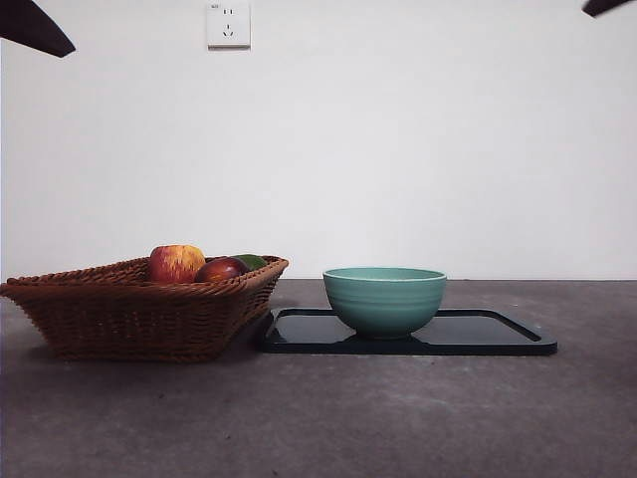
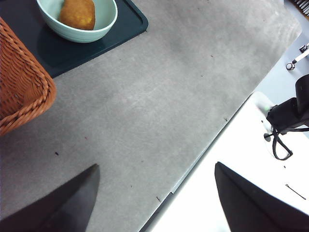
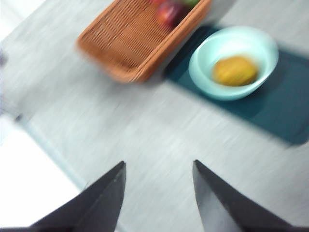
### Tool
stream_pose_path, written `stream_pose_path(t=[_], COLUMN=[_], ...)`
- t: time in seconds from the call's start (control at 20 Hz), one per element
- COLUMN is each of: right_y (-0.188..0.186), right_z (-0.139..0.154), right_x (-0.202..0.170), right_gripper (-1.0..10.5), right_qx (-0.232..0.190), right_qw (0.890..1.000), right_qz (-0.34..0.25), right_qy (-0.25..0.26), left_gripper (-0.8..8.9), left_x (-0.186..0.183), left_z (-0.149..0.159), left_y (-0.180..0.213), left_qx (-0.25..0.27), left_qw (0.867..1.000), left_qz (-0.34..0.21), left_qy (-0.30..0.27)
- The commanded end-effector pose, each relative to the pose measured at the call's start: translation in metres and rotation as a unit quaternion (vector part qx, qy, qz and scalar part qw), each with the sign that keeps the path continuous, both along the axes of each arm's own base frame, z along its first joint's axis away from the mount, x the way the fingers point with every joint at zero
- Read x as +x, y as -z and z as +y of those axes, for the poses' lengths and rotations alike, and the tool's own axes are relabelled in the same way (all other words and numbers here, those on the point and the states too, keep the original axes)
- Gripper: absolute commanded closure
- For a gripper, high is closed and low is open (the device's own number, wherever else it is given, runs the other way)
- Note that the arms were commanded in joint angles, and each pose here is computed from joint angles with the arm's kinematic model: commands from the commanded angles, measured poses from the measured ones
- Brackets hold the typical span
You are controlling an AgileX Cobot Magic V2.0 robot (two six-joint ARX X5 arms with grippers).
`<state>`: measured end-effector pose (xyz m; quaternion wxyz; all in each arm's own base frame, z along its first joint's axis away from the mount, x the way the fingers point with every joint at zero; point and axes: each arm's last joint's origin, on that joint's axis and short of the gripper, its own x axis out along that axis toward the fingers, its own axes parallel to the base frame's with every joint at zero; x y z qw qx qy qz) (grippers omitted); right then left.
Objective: Pick up the wifruite, put it on the bowl, pick up the plate, put it on desk
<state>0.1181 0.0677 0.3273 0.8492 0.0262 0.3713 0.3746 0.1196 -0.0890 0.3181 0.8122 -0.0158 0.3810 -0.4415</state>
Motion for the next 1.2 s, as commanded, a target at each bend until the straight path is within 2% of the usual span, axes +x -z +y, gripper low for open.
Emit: stream_pose_path(t=[0.05,0.2,1.2], right_y=[0.013,0.024,0.024], right_z=[0.0,-0.001,-0.001], right_x=[-0.006,-0.011,-0.011], right_gripper=[7.3,7.3,7.3], right_qx=[0.002,-0.001,0.0], right_qw=[1.0,0.999,0.999], right_qz=[0.014,0.024,0.022], right_qy=[-0.02,-0.024,-0.024], left_gripper=[4.38,4.38,4.39], left_x=[0.001,0.001,0.001], left_z=[-0.001,-0.001,-0.001], left_y=[-0.002,-0.002,-0.002], left_qx=[-0.001,0.0,-0.001], left_qw=[1.0,1.0,1.0], left_qz=[-0.007,-0.007,-0.007], left_qy=[0.007,0.007,0.007])
